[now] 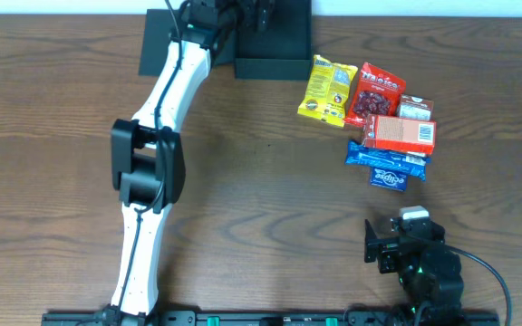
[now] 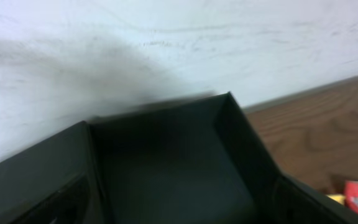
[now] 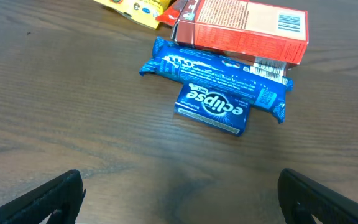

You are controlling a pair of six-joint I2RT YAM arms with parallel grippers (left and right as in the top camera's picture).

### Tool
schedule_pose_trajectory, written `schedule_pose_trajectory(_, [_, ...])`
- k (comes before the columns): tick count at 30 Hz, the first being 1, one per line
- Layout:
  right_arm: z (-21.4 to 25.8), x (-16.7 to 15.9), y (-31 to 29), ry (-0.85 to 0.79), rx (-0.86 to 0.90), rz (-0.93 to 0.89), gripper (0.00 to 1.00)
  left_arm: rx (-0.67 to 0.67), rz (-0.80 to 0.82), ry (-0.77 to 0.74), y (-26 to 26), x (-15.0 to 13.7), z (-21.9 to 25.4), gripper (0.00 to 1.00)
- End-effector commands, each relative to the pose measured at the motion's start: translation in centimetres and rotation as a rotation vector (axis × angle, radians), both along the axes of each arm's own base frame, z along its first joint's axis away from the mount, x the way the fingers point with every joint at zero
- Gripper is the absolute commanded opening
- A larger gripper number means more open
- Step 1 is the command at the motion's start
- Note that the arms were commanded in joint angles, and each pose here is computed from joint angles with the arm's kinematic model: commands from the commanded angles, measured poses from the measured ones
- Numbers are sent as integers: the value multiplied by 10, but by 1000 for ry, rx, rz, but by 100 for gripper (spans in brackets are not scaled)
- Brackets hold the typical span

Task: Pack container
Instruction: 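Reach the left gripper forward to the black box's lid, then push the black box lid upward with the left gripper to stand it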

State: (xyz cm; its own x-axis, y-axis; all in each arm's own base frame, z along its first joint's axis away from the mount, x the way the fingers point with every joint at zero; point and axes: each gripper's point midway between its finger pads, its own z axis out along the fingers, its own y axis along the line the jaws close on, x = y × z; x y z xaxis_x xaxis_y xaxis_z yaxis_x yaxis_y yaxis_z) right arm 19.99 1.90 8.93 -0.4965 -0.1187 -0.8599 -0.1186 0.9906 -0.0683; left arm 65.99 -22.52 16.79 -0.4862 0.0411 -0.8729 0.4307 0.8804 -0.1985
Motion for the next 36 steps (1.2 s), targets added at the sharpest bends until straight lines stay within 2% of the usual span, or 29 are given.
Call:
schedule_pose_trajectory(1, [-3, 0, -1, 3, -8, -2, 99, 19, -19, 2, -12, 3, -16, 95])
schedule_pose_trajectory(7, [-3, 0, -1, 3, -8, -2, 99, 44, -78, 76, -44, -15, -51, 95])
schedule_pose_trajectory(13, [-3, 0, -1, 3, -8, -2, 99, 150, -174, 162, -75, -46, -90, 95])
schedule_pose_trajectory(21, [-3, 0, -1, 3, -8, -2, 99, 211, -169, 404, -57, -85, -127, 95])
schedule_pose_trajectory(30, [-3, 0, -1, 3, -8, -2, 99, 251, -134, 589, -20, -127, -101, 95])
schedule_pose_trajectory(36, [-3, 0, -1, 3, -8, -2, 99, 301, -109, 796, 16, -178, -86, 95])
